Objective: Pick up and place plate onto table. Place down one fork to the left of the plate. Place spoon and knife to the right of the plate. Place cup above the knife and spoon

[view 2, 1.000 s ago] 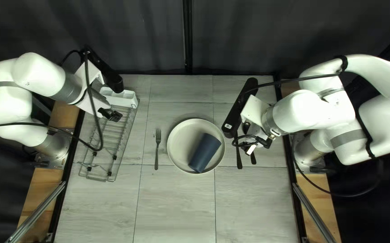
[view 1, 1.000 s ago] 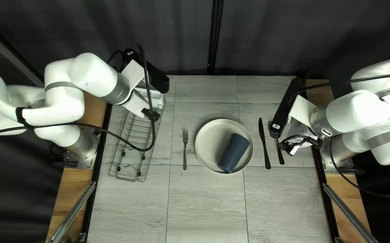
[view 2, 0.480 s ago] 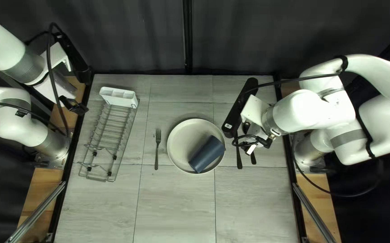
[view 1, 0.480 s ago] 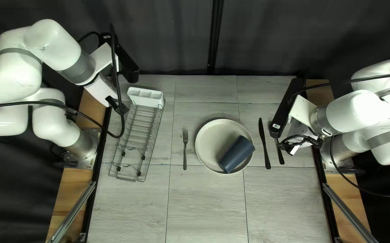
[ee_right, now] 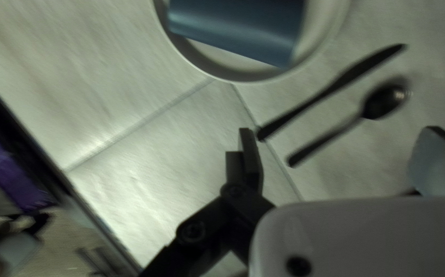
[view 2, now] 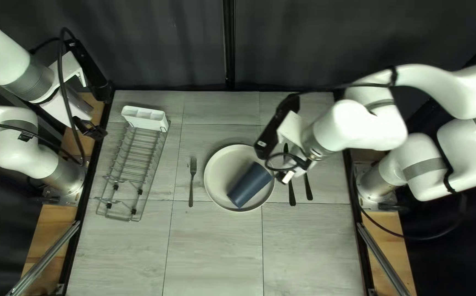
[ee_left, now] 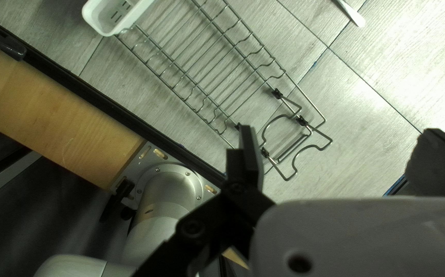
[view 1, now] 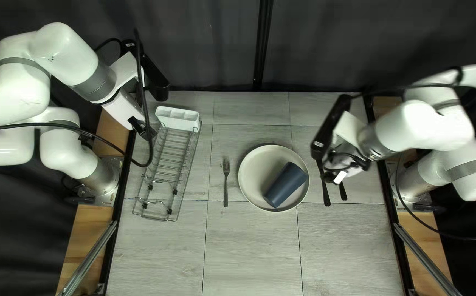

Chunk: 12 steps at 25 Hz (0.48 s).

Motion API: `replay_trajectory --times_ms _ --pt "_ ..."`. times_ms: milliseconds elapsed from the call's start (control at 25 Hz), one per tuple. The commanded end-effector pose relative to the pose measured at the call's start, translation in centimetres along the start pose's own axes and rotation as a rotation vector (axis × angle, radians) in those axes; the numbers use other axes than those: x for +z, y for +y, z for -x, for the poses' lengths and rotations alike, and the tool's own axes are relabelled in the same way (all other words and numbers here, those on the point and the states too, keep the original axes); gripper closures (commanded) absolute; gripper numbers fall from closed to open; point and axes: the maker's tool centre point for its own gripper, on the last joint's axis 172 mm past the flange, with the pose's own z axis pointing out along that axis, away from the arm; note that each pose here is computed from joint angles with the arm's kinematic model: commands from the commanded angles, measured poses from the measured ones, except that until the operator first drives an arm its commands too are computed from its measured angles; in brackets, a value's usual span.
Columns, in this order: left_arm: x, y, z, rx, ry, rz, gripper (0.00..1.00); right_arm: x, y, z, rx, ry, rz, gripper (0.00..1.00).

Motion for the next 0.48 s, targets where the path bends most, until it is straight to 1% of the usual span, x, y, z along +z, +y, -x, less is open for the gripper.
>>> replay_trajectory --times_ms 40,320,480 --pt "0.0 0.0 0.0 0.000 0.000 0.000 0.00 4.4 2.3 -0.5 0.045 -0.009 -0.081 0.00" --pt "0.0 0.0 0.0 0.000 0.000 0.000 0.00 8.2 5.3 -4.1 0.066 -0.011 -0.178 0.00" --pt "0.0 0.0 0.0 0.000 0.000 0.000 0.00 9.6 5.9 -4.9 0.088 -0.011 -0.215 0.00"
